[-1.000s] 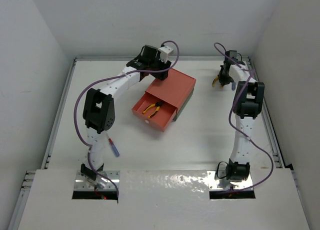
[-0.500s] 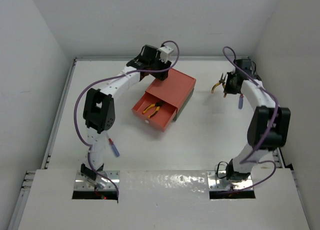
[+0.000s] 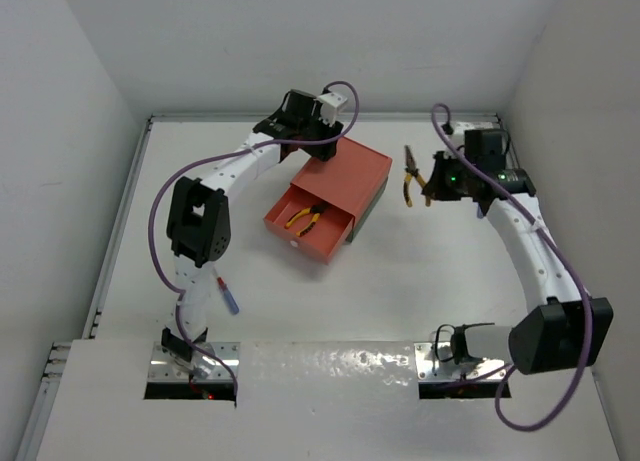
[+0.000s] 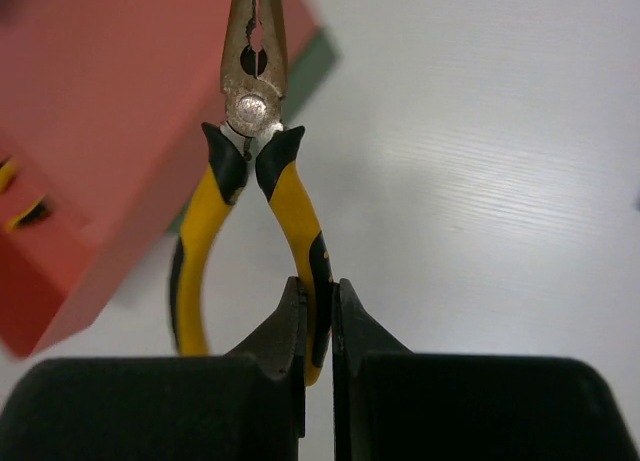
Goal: Sort the tools into containers
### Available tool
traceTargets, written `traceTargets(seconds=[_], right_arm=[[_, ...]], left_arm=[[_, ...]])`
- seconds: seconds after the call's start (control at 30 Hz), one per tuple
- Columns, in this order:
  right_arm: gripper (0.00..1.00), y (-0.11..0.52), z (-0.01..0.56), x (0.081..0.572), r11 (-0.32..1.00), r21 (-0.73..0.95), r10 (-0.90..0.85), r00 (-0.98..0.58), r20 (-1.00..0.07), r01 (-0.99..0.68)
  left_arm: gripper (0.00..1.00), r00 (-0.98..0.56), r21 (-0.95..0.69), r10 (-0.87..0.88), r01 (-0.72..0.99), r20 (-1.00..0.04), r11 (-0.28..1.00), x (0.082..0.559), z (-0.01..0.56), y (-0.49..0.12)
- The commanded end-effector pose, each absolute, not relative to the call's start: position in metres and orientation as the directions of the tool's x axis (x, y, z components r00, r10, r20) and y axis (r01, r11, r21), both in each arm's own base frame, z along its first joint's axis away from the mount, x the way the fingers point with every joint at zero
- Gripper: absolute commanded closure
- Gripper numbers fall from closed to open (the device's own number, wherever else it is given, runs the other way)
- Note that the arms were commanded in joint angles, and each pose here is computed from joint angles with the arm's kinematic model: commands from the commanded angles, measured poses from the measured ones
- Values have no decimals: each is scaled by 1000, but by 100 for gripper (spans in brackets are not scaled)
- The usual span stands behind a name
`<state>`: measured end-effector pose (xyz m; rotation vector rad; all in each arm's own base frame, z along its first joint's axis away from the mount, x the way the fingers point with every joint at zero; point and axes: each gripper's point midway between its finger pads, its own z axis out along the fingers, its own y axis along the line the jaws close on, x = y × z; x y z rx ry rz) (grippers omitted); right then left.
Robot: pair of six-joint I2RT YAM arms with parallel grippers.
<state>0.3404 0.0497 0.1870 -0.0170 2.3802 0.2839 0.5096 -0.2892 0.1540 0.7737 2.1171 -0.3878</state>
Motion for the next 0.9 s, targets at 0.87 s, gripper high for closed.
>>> traceTargets(seconds=[0.87], right_arm=[[100, 297, 177, 311, 720, 265, -419, -706, -571, -642]], left_arm=[[51, -646, -33, 509, 636, -569, 771, 478, 50, -272]])
